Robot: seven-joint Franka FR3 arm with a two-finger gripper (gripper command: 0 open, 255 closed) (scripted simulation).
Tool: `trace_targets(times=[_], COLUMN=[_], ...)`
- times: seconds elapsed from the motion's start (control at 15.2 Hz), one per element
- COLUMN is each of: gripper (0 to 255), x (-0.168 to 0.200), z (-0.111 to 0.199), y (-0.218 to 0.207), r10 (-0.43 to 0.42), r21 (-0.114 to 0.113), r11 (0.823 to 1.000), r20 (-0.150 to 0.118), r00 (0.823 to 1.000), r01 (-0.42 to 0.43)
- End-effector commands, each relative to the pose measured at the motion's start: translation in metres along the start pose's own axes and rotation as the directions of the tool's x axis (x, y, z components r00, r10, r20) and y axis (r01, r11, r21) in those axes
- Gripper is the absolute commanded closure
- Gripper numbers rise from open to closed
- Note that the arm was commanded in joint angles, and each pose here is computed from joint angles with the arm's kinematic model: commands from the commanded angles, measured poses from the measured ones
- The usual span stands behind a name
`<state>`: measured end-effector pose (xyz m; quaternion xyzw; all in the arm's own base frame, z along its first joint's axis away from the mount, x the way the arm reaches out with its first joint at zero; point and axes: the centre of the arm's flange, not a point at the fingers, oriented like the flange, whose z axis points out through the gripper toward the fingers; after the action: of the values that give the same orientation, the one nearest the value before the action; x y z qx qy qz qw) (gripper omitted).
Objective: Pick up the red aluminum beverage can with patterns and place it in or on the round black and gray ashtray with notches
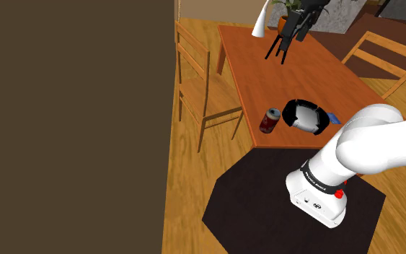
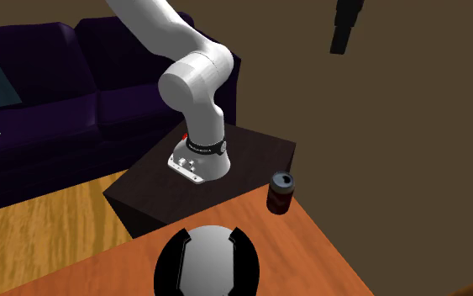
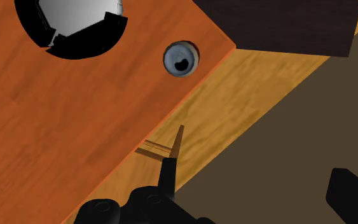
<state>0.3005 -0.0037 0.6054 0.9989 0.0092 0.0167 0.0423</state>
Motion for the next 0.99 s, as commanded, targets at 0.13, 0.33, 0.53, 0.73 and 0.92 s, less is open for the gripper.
trace_targets(times=[0.13, 0.33, 0.53, 0.73, 0.92], gripper=[0, 0, 0, 0, 0], x=[-0.002, -0.005, -0.008, -0.012, -0.016], z=[0.026, 0.064, 0.103, 0.142, 0.18], y=[0.007, 0.016, 0.025, 0.034, 0.043], r10=[0.007, 0.018, 0.028, 0.039, 0.049], r21=[0.006, 0.016, 0.026, 0.035, 0.044], r11=[1.0, 1.0, 0.999, 0.999, 0.998], r20=[0.003, 0.008, 0.014, 0.019, 0.024], r00=[1.0, 1.0, 1.0, 0.999, 0.998], r01=[-0.007, -0.018, -0.029, -0.039, -0.05])
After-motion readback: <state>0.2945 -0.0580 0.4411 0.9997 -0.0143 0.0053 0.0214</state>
